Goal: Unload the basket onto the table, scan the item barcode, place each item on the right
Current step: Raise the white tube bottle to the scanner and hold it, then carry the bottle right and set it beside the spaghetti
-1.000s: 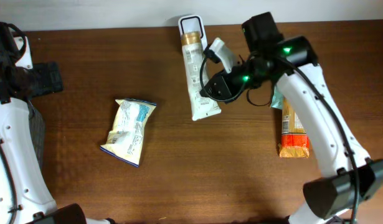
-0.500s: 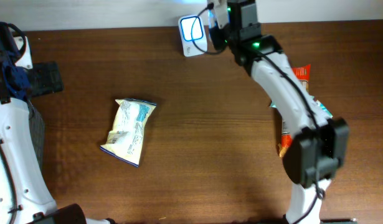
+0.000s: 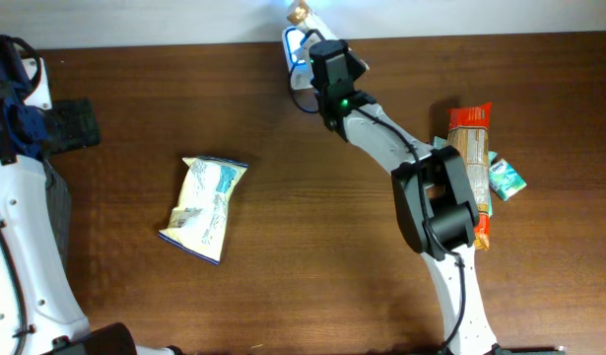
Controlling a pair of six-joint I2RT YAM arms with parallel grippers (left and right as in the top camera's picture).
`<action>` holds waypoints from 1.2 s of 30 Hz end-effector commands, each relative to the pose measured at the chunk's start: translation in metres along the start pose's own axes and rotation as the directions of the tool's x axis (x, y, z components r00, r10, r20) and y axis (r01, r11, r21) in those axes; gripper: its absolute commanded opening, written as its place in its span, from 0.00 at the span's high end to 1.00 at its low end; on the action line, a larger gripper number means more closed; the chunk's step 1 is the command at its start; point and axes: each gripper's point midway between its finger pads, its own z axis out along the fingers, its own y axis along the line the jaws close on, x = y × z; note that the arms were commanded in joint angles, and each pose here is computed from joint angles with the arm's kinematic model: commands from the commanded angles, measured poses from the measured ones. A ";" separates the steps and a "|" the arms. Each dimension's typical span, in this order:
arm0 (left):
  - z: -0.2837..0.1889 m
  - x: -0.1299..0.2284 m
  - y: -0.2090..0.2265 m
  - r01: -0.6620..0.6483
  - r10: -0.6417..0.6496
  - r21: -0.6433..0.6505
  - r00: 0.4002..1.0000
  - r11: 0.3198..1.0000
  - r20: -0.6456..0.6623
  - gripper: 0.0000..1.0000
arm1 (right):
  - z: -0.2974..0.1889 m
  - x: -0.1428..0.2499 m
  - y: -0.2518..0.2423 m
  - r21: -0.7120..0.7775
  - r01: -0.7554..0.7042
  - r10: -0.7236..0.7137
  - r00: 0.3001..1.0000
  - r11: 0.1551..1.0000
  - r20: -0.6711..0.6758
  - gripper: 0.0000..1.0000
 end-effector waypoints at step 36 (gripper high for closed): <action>-0.006 -0.002 0.003 0.005 -0.005 -0.006 1.000 1.000 0.018 0.01 | -0.197 0.042 -0.079 -0.223 -0.500 0.372 0.818 0.837 -0.439 0.96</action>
